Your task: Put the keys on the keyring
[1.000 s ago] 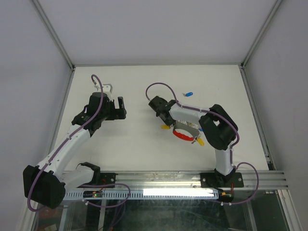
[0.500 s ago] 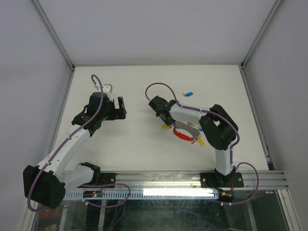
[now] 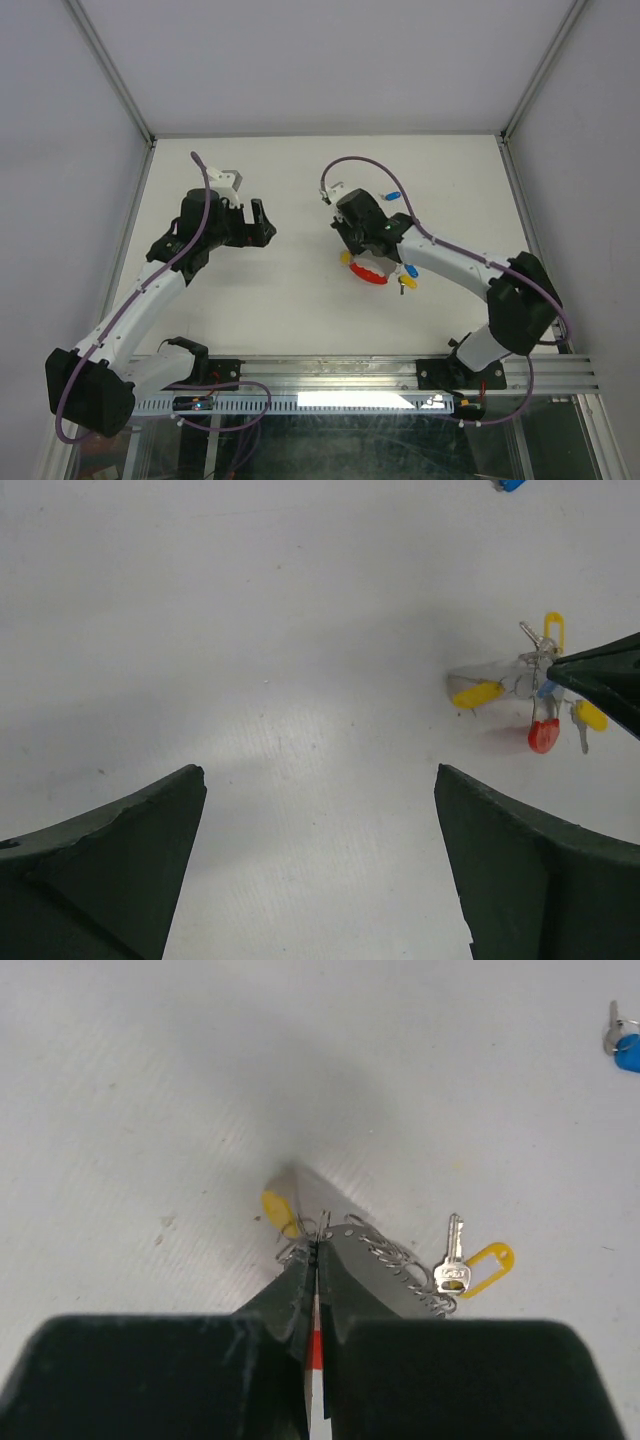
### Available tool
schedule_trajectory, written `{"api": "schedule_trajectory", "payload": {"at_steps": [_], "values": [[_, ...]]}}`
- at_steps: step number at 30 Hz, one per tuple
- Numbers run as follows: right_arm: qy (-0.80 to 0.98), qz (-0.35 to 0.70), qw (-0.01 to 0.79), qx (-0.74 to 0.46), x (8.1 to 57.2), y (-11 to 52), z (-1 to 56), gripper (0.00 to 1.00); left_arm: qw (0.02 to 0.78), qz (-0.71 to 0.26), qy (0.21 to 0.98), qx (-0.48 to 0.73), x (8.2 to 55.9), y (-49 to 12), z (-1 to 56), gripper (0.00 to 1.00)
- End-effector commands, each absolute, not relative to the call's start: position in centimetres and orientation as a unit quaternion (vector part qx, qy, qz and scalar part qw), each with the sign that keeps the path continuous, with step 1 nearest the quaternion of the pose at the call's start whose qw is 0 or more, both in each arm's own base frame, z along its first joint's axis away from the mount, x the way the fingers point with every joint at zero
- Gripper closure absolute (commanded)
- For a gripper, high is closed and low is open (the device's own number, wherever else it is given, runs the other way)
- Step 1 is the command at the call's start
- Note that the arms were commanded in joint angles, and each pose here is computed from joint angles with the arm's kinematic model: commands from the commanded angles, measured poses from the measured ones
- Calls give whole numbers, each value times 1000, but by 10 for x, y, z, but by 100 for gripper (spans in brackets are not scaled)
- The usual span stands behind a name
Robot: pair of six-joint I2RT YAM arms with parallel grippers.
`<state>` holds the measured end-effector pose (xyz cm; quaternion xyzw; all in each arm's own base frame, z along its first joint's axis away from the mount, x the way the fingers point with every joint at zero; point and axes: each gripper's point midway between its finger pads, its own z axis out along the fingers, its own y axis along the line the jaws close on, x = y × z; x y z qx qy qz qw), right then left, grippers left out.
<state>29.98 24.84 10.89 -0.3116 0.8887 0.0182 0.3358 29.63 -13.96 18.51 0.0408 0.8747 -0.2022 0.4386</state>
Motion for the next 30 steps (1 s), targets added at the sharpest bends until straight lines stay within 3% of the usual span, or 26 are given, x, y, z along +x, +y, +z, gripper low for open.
{"api": "schedule_trajectory", "payload": {"at_steps": [1, 8, 21, 30], "values": [[833, 146, 427, -320, 291, 278, 161, 100, 496, -269, 819, 102, 300, -163, 239, 5], [737, 237, 534, -340, 265, 279, 211, 100, 530, -303, 773, 169, 293, -179, 272, 5], [724, 293, 516, -352, 238, 267, 241, 100, 552, -399, 688, 250, 291, -221, 302, 1], [685, 383, 529, -323, 233, 265, 272, 100, 531, -487, 585, 374, 252, -255, 325, 16]]}}
